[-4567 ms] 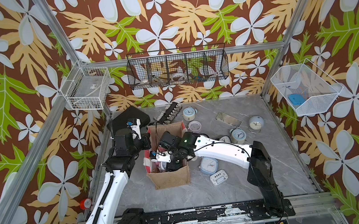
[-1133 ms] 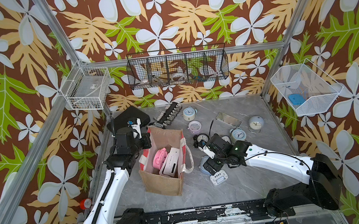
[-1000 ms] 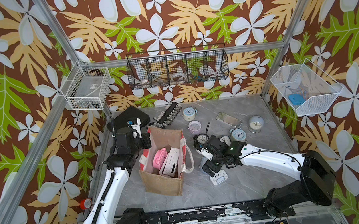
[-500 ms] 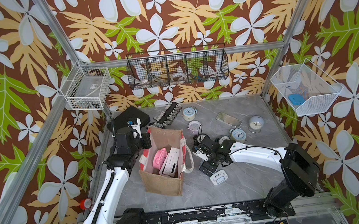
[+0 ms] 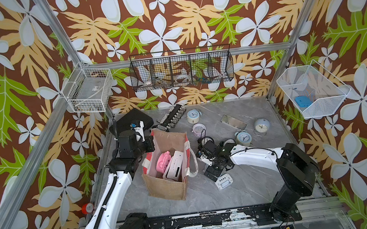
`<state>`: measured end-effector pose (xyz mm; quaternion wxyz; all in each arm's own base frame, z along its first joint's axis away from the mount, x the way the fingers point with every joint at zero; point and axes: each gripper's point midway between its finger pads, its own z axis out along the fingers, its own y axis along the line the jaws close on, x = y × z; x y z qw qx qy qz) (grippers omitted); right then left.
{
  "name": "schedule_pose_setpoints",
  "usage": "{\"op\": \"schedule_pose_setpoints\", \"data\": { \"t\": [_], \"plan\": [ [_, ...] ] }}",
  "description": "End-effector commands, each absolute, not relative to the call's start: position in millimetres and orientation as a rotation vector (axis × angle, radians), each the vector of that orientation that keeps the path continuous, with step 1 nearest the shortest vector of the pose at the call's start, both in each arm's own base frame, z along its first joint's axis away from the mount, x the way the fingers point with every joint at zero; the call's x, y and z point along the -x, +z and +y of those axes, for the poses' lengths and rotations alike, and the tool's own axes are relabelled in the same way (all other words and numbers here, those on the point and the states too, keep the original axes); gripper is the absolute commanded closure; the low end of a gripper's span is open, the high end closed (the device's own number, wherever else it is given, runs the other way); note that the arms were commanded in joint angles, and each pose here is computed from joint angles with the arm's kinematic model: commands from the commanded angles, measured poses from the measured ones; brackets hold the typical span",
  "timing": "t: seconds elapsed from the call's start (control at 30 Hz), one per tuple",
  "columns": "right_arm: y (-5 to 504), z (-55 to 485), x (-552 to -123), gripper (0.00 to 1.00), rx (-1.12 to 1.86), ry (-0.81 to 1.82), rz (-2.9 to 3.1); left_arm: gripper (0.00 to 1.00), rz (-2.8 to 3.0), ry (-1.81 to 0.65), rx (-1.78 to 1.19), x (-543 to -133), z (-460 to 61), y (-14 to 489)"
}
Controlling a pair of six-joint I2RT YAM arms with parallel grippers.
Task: Put the alarm clock into the canvas bag
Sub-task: Pick up the alarm from the center of the board.
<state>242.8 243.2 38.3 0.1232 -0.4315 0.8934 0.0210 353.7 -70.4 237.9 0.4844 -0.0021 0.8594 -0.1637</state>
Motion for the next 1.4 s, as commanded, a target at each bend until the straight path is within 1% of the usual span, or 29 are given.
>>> {"op": "schedule_pose_setpoints", "data": {
  "t": [0.0, 0.07, 0.23, 0.57, 0.77, 0.93, 1.23, 1.37],
  "plan": [
    [36, 244, -243, 0.0, 1.252, 0.069, 2.614, 1.0, 2.081, -0.383, 0.005, -355, -68, 242],
    [35, 244, -244, 0.01, 1.245, 0.083, 2.618, 1.0, 2.079, -0.385, 0.003, -355, -68, 243],
    [35, 244, -245, 0.1, 1.219, 0.115, 2.634, 1.0, 2.081, -0.385, 0.002, -354, -68, 242],
    [57, 249, -249, 0.17, 1.171, 0.158, 2.594, 1.0, 2.075, -0.388, 0.0, -354, -69, 244],
    [80, 248, -252, 0.18, 1.126, 0.152, 2.568, 1.0, 2.074, -0.395, -0.003, -353, -70, 245],
    [114, 247, -257, 0.2, 1.055, 0.156, 2.534, 1.0, 2.072, -0.397, -0.003, -353, -70, 245],
    [202, 257, -264, 0.22, 0.932, 0.264, 2.408, 1.0, 2.073, -0.405, -0.008, -353, -71, 246],
    [237, 268, -265, 0.22, 0.925, 0.278, 2.35, 1.0, 2.069, -0.408, -0.011, -352, -72, 247]
  ]
}}
